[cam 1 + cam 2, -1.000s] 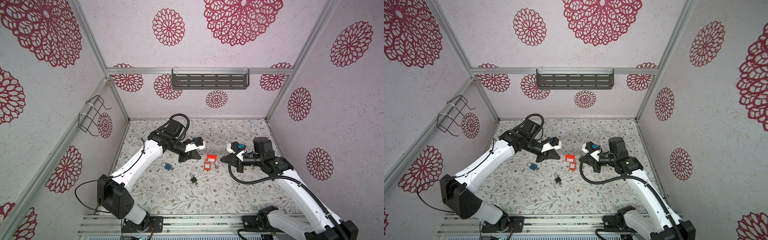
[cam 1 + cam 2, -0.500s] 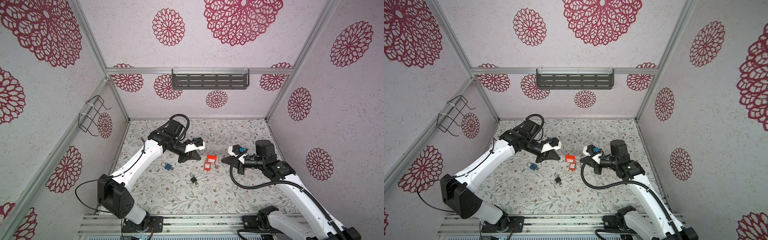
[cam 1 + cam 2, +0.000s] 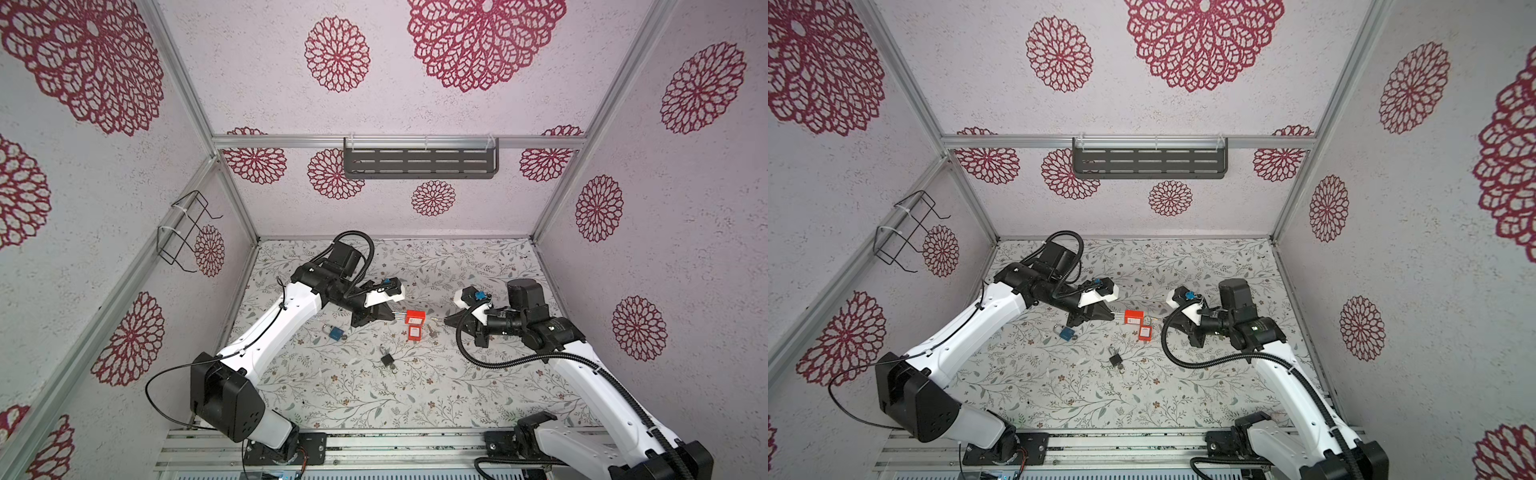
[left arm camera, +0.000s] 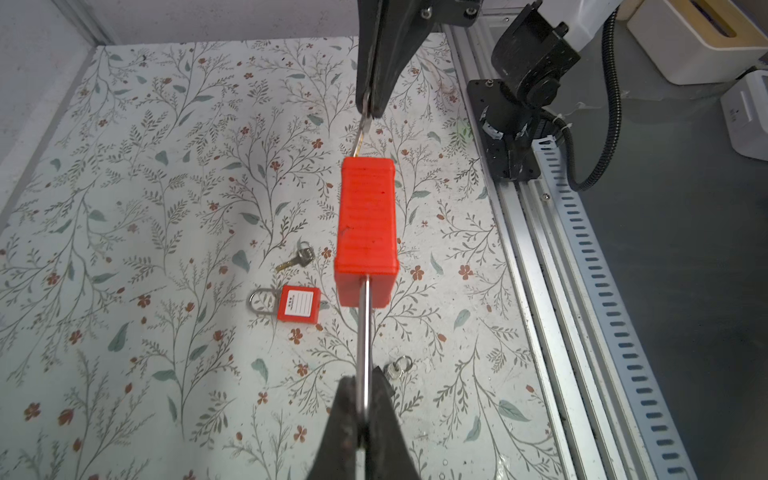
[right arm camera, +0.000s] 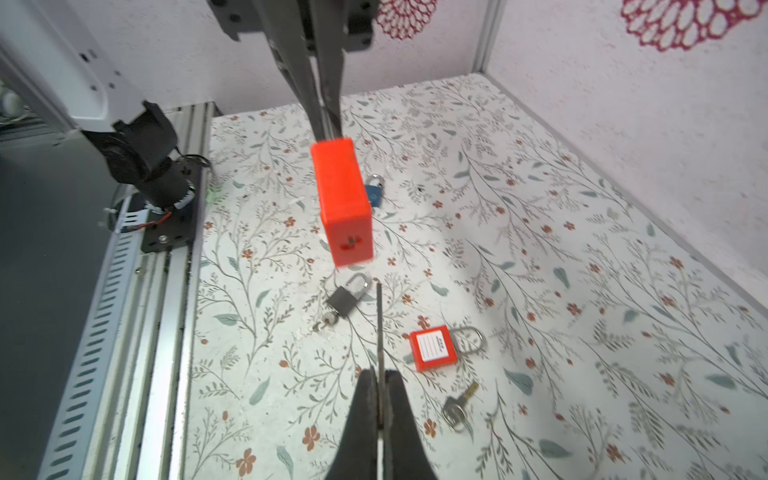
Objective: Lock with the key
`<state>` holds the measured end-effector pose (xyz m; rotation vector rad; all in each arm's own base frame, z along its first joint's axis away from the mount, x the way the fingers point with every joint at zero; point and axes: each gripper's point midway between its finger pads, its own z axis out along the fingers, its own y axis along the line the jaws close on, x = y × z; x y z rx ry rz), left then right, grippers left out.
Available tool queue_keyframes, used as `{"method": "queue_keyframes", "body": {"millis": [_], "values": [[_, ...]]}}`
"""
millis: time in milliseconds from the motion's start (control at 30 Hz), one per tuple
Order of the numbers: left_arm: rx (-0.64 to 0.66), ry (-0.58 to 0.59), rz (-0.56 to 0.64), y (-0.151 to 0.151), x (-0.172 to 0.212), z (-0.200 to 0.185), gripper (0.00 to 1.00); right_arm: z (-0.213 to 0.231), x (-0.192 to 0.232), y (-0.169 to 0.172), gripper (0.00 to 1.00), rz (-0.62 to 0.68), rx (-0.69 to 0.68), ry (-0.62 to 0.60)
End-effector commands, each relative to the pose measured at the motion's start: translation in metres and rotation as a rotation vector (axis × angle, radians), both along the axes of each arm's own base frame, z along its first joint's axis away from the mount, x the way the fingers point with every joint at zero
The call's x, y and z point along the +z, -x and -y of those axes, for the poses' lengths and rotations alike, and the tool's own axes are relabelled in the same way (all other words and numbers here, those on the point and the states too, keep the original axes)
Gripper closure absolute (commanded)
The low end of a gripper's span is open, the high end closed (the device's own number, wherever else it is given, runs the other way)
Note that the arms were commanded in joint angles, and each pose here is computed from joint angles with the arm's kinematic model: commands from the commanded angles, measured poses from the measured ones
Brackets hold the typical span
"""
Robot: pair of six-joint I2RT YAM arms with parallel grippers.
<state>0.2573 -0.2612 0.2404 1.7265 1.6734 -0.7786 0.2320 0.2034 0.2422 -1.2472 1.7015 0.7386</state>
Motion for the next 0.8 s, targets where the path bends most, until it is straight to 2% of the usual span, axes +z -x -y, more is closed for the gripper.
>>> {"method": "queue_keyframes", "body": {"millis": [0, 200, 333, 600, 767], "values": [[0.002, 0.018, 0.009, 0.004, 0.011, -0.008, 1.0, 0.011, 0.002, -0.004, 1.0, 0.047, -0.055, 0.038], [0.008, -0.003, 0.0, 0.001, 0.004, -0.01, 1.0, 0.015, -0.002, -0.008, 1.0, 0.037, -0.104, 0.037], [-0.01, -0.026, -0.007, -0.002, -0.004, -0.012, 1.0, 0.017, -0.004, -0.015, 1.0, -0.006, -0.195, -0.032], [-0.037, -0.101, -0.033, -0.021, -0.022, -0.016, 1.0, 0.035, 0.0, -0.035, 1.0, -0.119, -0.516, -0.247], [-0.059, -0.152, -0.067, -0.033, -0.037, -0.023, 1.0, 0.045, -0.001, -0.04, 1.0, -0.137, -0.666, -0.312]]}}
